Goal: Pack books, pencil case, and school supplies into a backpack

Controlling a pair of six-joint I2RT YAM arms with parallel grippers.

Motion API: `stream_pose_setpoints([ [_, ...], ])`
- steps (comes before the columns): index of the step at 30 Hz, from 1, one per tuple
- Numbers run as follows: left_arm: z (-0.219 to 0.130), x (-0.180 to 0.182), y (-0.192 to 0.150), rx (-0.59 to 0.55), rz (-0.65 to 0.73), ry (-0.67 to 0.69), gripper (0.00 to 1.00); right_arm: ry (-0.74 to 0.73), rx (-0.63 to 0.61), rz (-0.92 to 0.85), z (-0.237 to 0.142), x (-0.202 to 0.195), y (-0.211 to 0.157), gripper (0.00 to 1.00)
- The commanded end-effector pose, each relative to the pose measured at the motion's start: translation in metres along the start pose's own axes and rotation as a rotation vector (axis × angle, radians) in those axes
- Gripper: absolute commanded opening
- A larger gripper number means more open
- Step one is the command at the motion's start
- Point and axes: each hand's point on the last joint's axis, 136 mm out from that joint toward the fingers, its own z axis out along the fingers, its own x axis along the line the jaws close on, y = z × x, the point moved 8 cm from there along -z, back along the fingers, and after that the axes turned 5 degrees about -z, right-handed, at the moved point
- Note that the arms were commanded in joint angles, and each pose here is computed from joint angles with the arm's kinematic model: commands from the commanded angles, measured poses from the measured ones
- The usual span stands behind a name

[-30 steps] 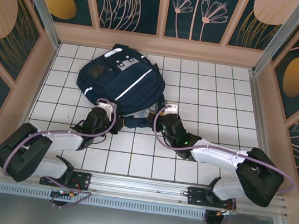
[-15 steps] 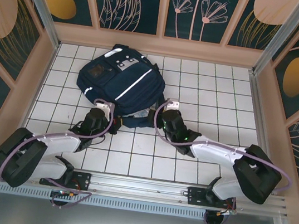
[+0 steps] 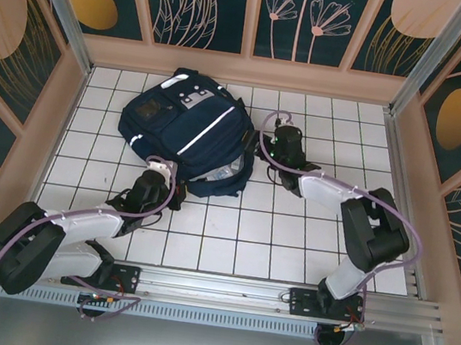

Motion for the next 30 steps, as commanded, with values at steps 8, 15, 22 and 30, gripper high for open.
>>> stream_pose_setpoints([
  [8, 0.001, -0.035, 0.001, 0.045, 0.071, -0.079, 0.0, 0.142, 0.124, 0.067, 0.018, 0.01, -0.021, 0.05],
  [15, 0.004, -0.063, -0.008, 0.097, 0.114, -0.119, 0.0, 0.154, 0.123, 0.04, 0.015, 0.026, -0.027, 0.0],
  [22, 0.019, -0.104, -0.005, 0.128, 0.097, -0.209, 0.0, 0.16, 0.133, 0.039, 0.012, 0.029, -0.036, 0.0],
  [30, 0.054, -0.14, -0.005, 0.177, 0.083, -0.223, 0.0, 0.165, 0.135, 0.032, 0.007, 0.032, -0.044, 0.0],
])
